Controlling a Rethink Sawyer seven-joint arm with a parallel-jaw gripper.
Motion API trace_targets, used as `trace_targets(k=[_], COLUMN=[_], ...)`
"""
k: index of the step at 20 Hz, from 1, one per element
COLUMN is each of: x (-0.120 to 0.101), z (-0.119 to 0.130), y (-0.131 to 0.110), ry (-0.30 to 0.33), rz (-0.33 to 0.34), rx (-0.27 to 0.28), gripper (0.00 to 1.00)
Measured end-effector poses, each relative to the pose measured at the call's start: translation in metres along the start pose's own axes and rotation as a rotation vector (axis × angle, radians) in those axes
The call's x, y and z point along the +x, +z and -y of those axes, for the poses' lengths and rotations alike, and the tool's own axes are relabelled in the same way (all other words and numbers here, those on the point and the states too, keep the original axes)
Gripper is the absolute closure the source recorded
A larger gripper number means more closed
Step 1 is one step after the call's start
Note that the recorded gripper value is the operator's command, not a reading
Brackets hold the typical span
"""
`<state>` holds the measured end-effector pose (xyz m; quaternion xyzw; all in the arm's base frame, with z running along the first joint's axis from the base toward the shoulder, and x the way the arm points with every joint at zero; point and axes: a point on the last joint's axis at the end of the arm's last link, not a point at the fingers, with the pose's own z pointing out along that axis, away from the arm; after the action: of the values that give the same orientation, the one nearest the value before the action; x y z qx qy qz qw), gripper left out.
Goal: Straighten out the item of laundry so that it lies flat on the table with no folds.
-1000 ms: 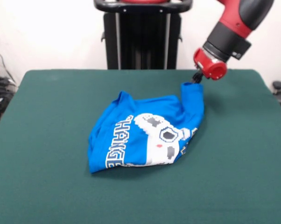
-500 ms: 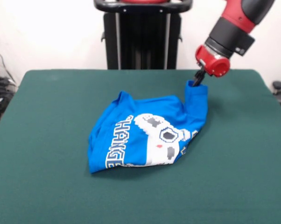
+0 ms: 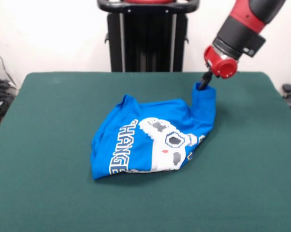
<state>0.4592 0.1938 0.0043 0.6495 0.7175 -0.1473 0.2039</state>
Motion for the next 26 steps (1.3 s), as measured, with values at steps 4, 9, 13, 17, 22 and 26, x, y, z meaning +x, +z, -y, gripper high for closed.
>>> trace_targets(k=[4, 9, 13, 17, 22, 26], x=[0.005, 0.013, 0.019, 0.023, 0.017, 0.009], z=[-0.001, -0.005, -0.013, -0.025, -0.041, -0.052], y=[-0.003, -0.009, -0.016, -0.027, -0.043, -0.055], ry=[0.033, 0.084, 0.129, 0.175, 0.28, 0.364], rz=[-0.016, -0.05, -0.089, -0.138, -0.203, -0.236], rx=[0.015, 0.04, 0.058, 0.069, 0.114, 0.151], gripper=[1.0, 1.0, 1.0, 1.0, 1.0, 1.0])
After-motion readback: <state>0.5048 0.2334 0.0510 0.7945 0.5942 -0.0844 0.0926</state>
